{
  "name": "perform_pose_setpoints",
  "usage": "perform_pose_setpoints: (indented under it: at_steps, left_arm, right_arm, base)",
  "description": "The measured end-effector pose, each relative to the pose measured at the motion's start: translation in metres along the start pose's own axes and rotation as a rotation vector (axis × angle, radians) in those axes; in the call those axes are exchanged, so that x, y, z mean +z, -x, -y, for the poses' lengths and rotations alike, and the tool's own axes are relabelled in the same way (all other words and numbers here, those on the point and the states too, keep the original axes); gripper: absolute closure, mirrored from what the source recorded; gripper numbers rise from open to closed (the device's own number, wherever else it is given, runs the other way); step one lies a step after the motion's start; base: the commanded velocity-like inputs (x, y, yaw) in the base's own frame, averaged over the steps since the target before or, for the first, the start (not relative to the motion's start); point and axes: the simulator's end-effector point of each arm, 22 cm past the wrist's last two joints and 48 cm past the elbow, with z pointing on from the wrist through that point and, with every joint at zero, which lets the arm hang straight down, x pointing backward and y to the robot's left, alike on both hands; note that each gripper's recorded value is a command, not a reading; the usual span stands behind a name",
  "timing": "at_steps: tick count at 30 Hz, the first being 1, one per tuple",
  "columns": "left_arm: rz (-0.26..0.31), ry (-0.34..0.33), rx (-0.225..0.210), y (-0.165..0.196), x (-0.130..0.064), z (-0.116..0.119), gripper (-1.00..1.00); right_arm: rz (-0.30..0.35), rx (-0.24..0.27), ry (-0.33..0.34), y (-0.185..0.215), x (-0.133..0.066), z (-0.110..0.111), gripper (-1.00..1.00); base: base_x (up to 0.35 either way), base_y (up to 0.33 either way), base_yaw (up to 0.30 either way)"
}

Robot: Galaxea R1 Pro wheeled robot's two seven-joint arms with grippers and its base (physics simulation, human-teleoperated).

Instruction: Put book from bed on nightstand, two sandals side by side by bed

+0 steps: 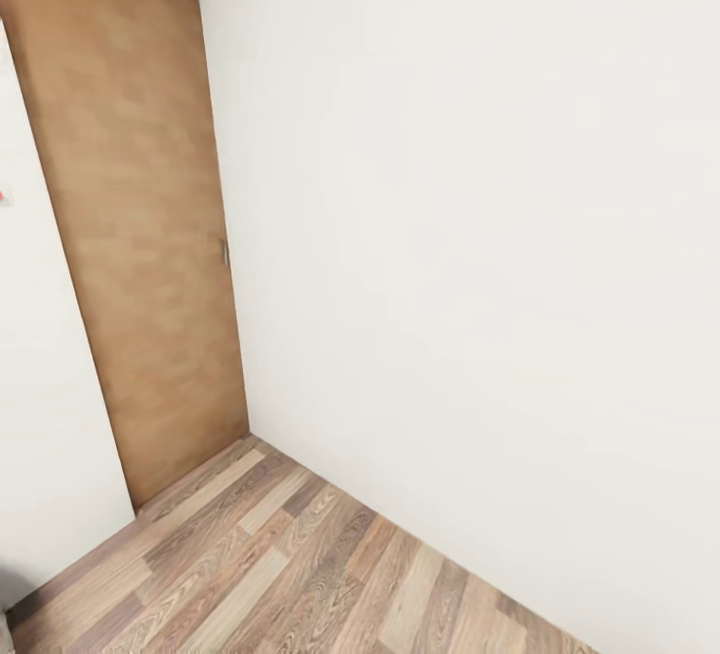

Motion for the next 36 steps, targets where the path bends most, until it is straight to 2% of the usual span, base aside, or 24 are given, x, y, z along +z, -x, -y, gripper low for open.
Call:
perform_pose_setpoints:
  at_steps: [17, 36]
  left_arm:
    - [0.0, 0.0, 0.0, -0.0001, 0.0, 0.0, -1.0]
    - [0.001, 0.001, -0.001, 0.0, -0.0002, -0.0004, -1.0]
  right_arm:
    - [0.0, -0.001, 0.001, 0.0, 0.0, -0.0003, -1.0]
    - [0.0, -0.001, 0.0, 0.0, -0.0002, -0.0001, -1.0]
  base:
    - [0.0, 0.0, 0.262]
    - [0.027, 0.0, 0.072]
